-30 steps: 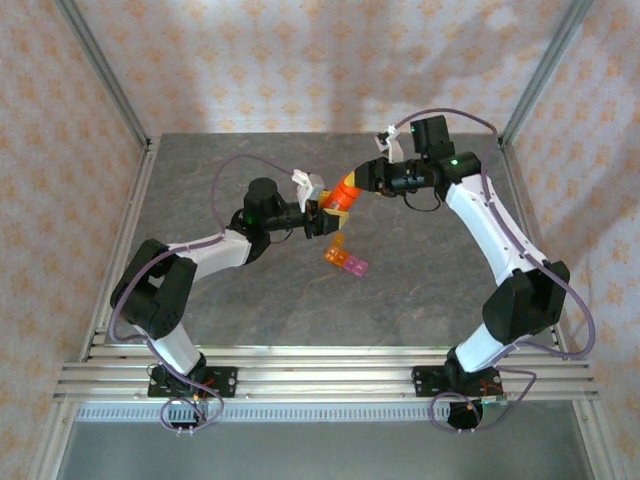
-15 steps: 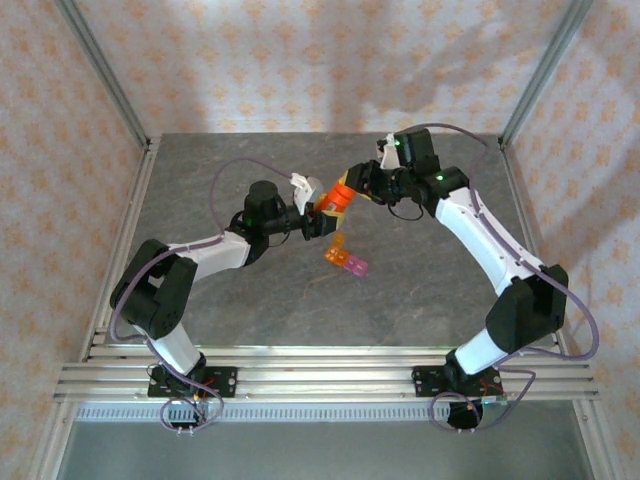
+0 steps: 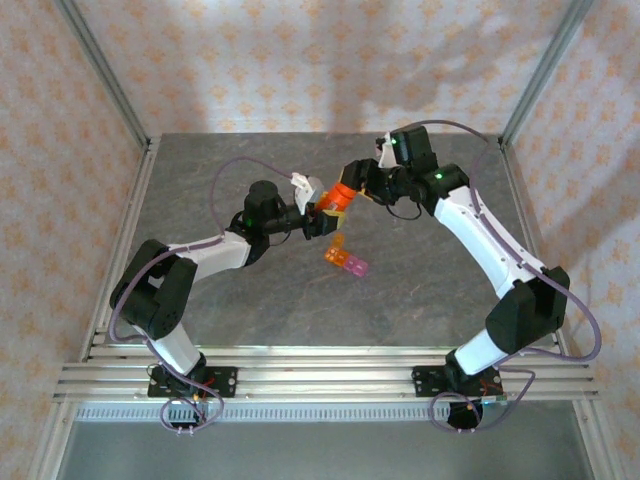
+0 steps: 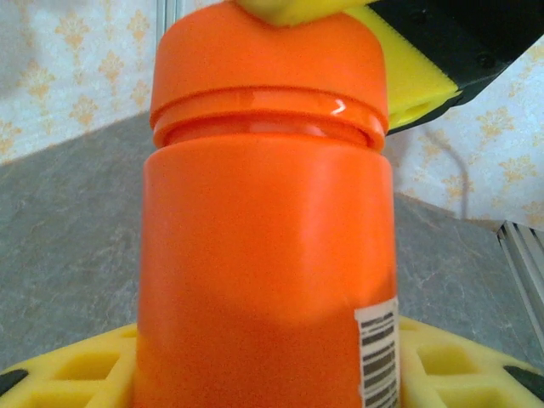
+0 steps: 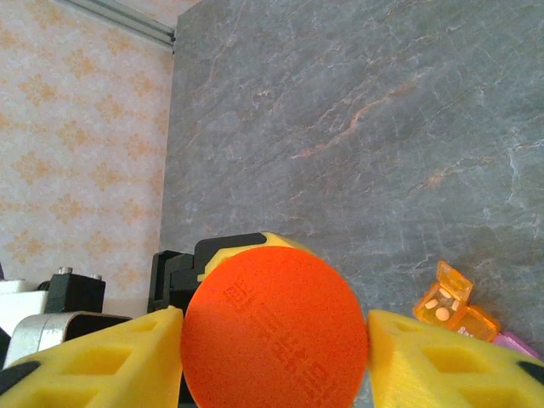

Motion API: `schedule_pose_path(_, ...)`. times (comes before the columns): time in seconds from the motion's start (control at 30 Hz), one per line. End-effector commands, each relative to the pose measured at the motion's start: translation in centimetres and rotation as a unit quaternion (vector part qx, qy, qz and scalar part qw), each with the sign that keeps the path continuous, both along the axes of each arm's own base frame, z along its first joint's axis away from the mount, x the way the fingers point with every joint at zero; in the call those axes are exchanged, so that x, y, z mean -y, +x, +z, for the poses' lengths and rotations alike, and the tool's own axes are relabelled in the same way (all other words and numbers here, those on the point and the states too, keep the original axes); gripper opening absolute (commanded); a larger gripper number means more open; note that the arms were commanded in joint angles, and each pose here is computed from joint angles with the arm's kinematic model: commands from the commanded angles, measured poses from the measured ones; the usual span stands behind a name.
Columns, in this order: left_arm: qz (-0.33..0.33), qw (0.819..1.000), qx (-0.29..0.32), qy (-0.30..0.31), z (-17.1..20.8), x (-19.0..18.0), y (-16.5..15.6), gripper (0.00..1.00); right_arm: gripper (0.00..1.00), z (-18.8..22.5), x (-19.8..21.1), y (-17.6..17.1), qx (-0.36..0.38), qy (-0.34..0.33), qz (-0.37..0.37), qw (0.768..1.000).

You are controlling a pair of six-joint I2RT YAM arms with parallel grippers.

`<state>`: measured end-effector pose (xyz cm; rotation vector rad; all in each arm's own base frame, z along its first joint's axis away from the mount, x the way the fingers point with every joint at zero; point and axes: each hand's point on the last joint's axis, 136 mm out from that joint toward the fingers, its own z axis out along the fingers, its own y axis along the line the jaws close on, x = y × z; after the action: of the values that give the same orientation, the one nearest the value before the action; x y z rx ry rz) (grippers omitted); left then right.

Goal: Sort the pills into containers

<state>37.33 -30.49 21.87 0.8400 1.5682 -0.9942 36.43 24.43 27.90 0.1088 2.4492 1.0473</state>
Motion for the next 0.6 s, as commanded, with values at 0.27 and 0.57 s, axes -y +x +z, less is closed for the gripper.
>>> schedule_pose_path(0.27,-0.008,0.997,0.079,-0.025,4.3,0.0,-0.8,0.00,0.85,5.0,2.2,0.0,0.077,-0.026,0.031,0.996)
schedule_pose_path(0.57,-0.029,0.997,0.071,-0.033,4.6,0.3,-1.3,0.00,0.84,5.6,2.5,-2.2,0.165,-0.066,0.201,0.963)
